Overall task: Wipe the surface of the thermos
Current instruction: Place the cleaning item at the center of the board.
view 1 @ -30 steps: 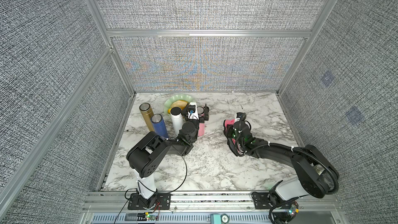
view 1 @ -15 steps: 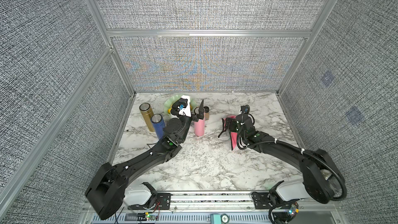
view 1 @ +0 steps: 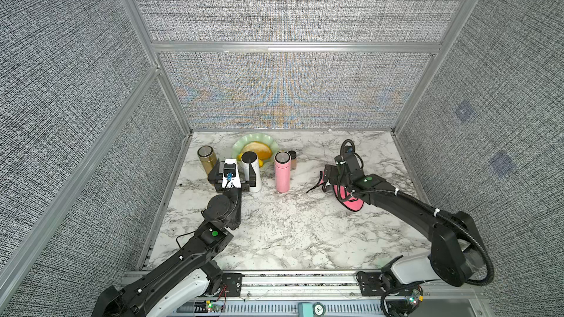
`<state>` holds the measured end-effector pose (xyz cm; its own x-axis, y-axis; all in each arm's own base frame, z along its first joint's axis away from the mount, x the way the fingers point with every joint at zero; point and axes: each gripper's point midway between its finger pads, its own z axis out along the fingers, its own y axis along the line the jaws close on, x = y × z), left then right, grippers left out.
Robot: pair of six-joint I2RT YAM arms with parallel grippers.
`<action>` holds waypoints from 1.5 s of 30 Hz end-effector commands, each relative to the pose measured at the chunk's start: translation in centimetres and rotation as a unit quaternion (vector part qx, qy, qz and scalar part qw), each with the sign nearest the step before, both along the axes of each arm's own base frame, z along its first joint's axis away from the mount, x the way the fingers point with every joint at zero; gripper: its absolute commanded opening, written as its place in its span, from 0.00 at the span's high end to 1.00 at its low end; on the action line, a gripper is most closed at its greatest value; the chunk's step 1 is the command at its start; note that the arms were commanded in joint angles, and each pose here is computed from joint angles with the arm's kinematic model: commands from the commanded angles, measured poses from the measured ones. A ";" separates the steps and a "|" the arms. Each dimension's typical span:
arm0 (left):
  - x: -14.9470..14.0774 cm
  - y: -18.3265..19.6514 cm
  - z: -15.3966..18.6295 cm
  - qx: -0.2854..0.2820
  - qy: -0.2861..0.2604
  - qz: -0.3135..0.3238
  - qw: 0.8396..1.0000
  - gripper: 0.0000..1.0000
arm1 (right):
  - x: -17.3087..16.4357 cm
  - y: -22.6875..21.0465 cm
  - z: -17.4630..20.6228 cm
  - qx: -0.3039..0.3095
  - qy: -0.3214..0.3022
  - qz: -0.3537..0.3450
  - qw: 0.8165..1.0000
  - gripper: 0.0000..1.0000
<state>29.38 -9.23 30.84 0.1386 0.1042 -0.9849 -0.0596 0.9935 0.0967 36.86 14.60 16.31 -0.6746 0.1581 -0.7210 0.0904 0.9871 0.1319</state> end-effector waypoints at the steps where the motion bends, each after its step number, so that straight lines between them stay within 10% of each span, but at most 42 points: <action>1: -0.2 2.7 -1.4 0.009 0.019 0.062 0.998 0.01 | -3.4 -1.0 1.2 0.016 0.046 -0.006 0.999 0.01; 6: -1.6 5.5 -2.2 -0.011 0.008 0.104 0.994 0.01 | -7.1 -0.2 7.7 0.188 -0.072 0.039 0.979 0.01; 14: -2.8 6.1 -1.8 -0.033 -0.028 0.089 0.995 0.01 | -5.4 -0.4 0.8 -0.029 0.155 0.036 0.987 0.02; 20: -1.9 5.7 -2.4 -0.024 -0.014 0.092 0.995 0.01 | -4.0 -2.6 1.7 -0.138 0.178 0.017 0.974 0.10; 25: -1.7 5.3 -1.8 -0.035 -0.011 0.081 0.996 0.01 | -5.5 4.4 2.8 0.100 0.120 0.168 0.973 0.12; 29: -2.2 4.2 -0.3 -0.064 -0.021 0.030 0.997 0.01 | -5.8 2.4 3.5 -0.023 0.093 0.090 0.991 0.06; 33: -2.3 2.6 0.3 -0.072 -0.015 -0.022 0.997 0.01 | -7.1 7.6 3.7 0.276 0.141 0.210 0.927 0.11; 35: -2.2 0.7 0.3 -0.077 0.001 -0.078 0.994 0.01 | -6.5 5.8 5.7 0.239 0.072 0.168 0.954 0.10; 45: -7.9 -12.6 2.5 -0.113 -0.011 -0.470 0.876 0.17 | -5.9 3.6 5.1 0.184 0.046 0.142 0.971 0.10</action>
